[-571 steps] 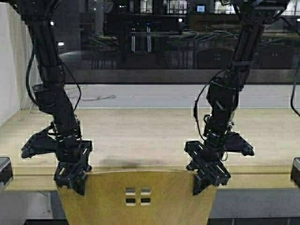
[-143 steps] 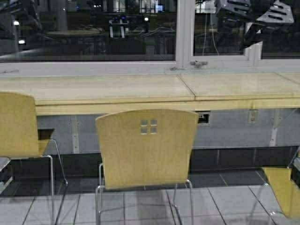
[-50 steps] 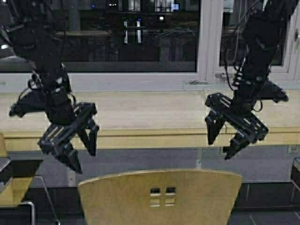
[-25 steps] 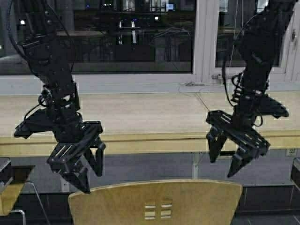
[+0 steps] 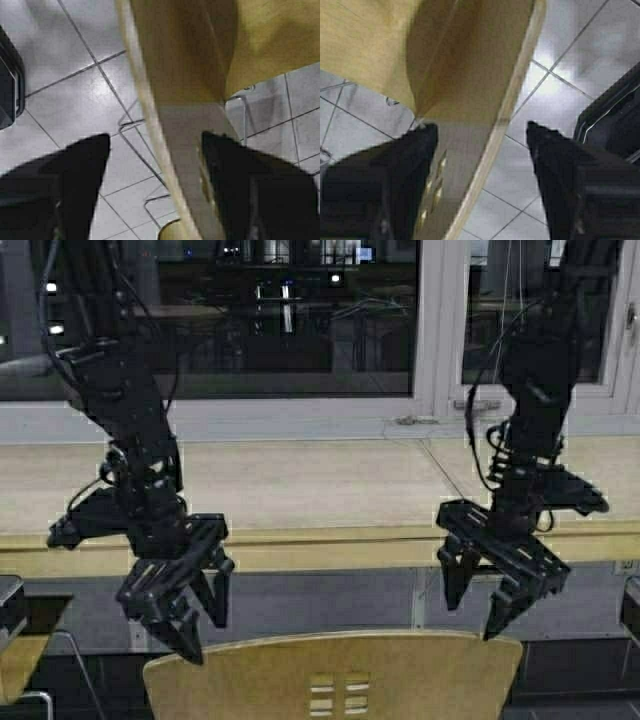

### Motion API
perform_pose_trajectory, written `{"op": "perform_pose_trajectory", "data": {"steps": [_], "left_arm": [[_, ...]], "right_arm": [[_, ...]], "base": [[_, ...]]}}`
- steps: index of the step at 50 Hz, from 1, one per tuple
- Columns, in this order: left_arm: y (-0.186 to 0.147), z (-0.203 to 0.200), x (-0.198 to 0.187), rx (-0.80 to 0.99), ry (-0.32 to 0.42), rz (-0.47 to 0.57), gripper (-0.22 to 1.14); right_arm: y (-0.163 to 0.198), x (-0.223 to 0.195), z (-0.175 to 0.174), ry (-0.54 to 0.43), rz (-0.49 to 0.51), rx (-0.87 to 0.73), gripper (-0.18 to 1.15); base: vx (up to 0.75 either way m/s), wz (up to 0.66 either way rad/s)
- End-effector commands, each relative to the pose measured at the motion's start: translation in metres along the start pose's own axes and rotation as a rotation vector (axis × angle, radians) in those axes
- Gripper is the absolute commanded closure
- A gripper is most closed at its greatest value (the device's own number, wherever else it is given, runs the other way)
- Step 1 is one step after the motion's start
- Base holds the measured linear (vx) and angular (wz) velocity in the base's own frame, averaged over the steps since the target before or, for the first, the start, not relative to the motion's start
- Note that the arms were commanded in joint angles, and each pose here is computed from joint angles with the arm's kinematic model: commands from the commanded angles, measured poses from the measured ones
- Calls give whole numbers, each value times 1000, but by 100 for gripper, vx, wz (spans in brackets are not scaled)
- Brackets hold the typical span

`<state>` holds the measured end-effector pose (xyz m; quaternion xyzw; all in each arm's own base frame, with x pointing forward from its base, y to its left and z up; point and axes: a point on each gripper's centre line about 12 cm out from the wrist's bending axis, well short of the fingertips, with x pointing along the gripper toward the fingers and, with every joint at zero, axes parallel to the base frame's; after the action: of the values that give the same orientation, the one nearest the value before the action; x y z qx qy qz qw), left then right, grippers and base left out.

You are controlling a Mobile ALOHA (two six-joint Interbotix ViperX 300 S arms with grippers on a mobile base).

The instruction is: Push the chairs under the table

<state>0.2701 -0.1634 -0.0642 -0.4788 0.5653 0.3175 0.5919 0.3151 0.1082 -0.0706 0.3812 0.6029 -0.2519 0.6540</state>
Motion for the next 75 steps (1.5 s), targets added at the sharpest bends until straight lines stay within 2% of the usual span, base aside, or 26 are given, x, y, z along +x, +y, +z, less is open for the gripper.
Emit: {"op": "perform_pose_trajectory", "data": {"steps": [1, 26, 33, 36, 39, 46, 50, 59, 75], "left_arm": [[-14, -3, 6, 3, 3, -25, 0], [-33, -2, 66, 9, 0, -5, 0], [-34, -2, 77, 11, 0, 2, 5], [-33, -2, 81, 10, 2, 8, 14], [-32, -1, 83, 10, 3, 11, 30], [-33, -1, 84, -1, 2, 10, 76], [-35, -1, 85, -2, 1, 5, 94], [-42, 8, 85, -22, -14, -15, 88], [-52, 22, 77, -52, -28, -45, 89]], "right_arm": [[9, 6, 1, 7, 7, 0, 7], [2, 69, 3, 45, -75, -27, 7], [0, 80, 3, 49, -86, -33, 9], [0, 82, 2, 48, -86, -44, 15], [1, 83, 1, 48, -86, -53, 28], [1, 86, 0, 55, -91, -53, 77], [0, 85, -1, 58, -94, -52, 95], [3, 83, -3, 60, -89, -71, 93], [12, 87, -4, 56, -72, -94, 93]], "base": [[0, 0], [0, 0], [0, 0], [0, 0], [0, 0], [0, 1], [0, 0], [1, 2], [10, 7]]}}
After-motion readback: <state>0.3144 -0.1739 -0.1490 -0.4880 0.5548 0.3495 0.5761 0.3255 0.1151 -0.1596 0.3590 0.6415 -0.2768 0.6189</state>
